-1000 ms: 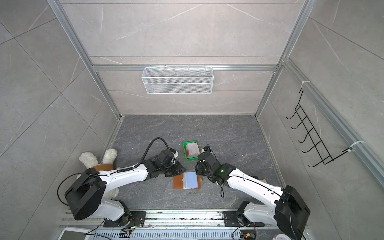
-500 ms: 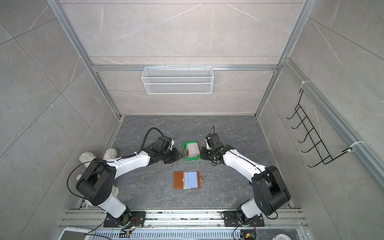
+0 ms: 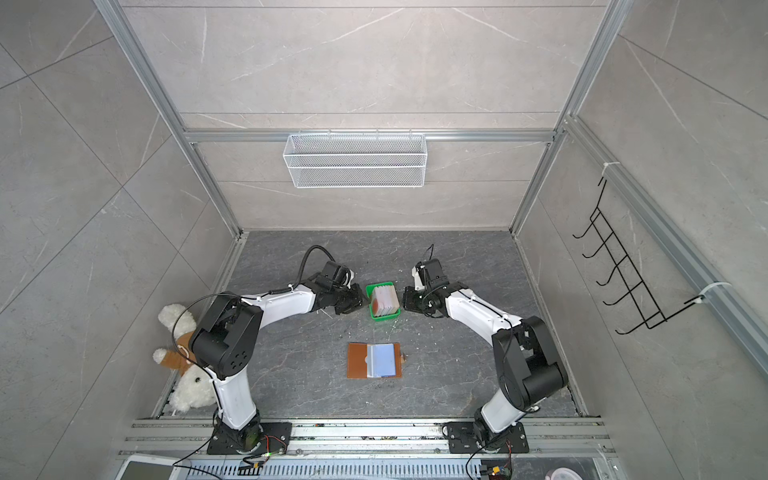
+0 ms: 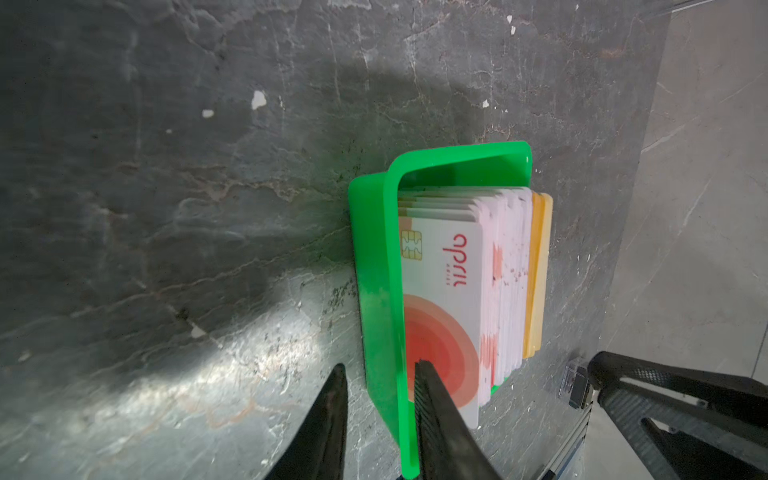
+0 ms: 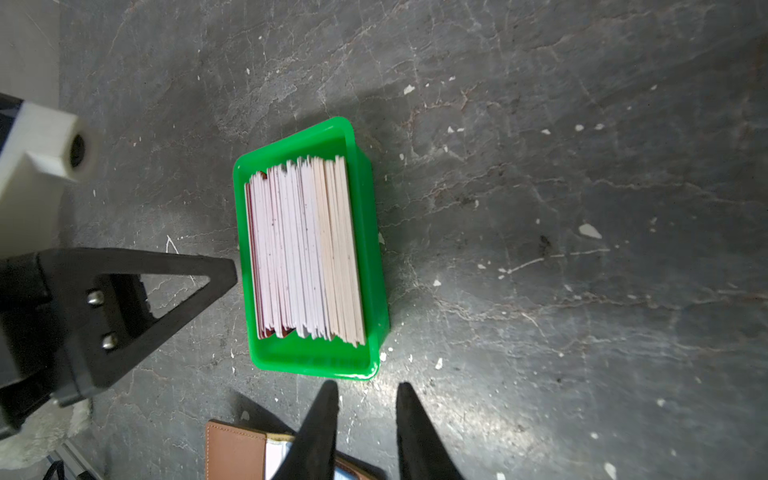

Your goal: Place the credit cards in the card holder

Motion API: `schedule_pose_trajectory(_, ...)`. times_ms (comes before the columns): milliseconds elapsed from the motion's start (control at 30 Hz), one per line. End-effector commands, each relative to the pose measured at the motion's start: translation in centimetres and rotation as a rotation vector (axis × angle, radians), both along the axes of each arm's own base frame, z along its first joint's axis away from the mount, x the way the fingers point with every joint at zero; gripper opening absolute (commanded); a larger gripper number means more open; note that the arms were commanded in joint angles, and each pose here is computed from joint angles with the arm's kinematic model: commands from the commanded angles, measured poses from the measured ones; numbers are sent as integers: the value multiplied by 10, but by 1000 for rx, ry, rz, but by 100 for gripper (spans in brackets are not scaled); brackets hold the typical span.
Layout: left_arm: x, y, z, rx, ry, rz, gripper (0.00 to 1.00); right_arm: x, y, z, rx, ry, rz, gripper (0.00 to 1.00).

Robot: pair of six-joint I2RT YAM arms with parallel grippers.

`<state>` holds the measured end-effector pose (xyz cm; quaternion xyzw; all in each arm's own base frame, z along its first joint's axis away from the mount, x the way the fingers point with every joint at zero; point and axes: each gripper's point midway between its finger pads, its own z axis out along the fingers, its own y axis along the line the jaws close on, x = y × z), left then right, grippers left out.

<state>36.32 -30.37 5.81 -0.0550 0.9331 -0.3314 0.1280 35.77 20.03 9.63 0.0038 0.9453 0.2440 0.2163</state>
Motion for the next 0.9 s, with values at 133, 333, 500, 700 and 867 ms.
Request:
schedule_pose_trajectory(133,5,-14,3,-61,22,-30,25,-6,1,1,17,-10,22,28)
schedule_pose_trajectory(333,4,-10,-3,-39,50,-6,19,-14,-2,2,25,-11,10,28)
schedule_pose_trajectory(500,2,-3,0,3,48,-1,15,-22,-7,1,21,-9,-7,28)
schedule_pose_trajectory(700,-3,0,2,25,48,-7,10,-33,-11,-4,33,0,-21,28)
schedule_pose_trajectory(867,-5,0,-1,39,58,-12,8,-42,-16,-5,24,1,-30,27)
